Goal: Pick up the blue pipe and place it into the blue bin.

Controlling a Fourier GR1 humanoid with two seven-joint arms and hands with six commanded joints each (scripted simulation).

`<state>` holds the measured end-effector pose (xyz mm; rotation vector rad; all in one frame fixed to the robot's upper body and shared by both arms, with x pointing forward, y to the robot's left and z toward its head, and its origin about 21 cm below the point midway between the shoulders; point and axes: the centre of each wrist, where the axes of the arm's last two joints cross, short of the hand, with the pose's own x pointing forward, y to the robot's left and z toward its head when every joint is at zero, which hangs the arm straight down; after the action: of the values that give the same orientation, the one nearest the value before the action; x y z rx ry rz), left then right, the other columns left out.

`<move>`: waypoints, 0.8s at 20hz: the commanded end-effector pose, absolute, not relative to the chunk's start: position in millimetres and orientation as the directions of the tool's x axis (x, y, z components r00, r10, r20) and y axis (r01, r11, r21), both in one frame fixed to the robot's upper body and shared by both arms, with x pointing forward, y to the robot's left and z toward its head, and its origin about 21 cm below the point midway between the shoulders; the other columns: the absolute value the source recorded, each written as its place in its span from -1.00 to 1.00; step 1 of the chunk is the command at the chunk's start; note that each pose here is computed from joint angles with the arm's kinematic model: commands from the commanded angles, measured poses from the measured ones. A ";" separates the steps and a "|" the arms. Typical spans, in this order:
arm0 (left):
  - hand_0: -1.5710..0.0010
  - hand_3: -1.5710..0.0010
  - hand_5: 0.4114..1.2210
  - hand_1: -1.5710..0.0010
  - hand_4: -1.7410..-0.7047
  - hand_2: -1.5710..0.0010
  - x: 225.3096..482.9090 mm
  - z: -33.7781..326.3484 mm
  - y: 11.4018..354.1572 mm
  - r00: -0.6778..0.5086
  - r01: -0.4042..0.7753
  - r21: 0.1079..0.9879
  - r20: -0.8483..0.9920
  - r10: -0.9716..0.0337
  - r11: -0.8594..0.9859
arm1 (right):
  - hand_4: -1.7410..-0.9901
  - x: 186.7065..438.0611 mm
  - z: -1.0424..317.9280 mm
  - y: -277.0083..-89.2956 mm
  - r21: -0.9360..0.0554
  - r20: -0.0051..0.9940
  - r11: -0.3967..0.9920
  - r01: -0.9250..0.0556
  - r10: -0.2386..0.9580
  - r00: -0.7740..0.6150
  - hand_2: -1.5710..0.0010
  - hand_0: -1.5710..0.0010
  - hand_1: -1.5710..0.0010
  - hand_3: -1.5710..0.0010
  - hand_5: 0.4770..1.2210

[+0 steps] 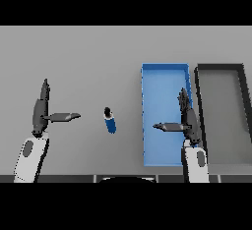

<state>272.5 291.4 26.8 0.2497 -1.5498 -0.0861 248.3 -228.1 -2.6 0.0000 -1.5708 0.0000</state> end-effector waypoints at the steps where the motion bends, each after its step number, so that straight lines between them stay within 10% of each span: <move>1: 1.00 1.00 -0.57 1.00 0.42 1.00 272.6 26.9 291.8 0.019 -0.103 0.213 0.977 -0.212 0.972 | 0.38 248.4 -2.6 -227.7 0.001 1.000 1.000 0.001 -0.001 0.000 1.00 1.00 1.00 1.00 -0.66; 6: 1.00 1.00 -0.57 1.00 0.42 1.00 272.7 26.9 295.1 0.021 -0.101 0.212 0.977 -0.211 0.972 | 0.38 247.2 -3.3 -223.4 0.000 1.000 1.000 0.001 0.000 0.000 1.00 1.00 1.00 1.00 -0.66; 9: 1.00 1.00 -0.56 1.00 0.41 1.00 254.0 24.1 323.7 -0.038 0.143 0.349 0.937 -0.348 0.926 | 0.36 232.5 6.6 -240.6 -0.196 0.978 0.977 -0.090 0.187 -0.095 1.00 1.00 1.00 1.00 -0.67; 16: 1.00 1.00 -0.55 1.00 0.38 1.00 250.6 28.9 328.4 -0.085 0.279 0.334 0.942 -0.324 0.900 | 0.39 224.6 11.0 -238.7 -0.245 0.967 0.962 -0.121 0.234 -0.098 1.00 1.00 1.00 1.00 -0.70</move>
<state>250.6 328.3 28.8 0.0352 -1.5790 -0.5012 224.7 -238.7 11.0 -0.0870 -1.6436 0.2990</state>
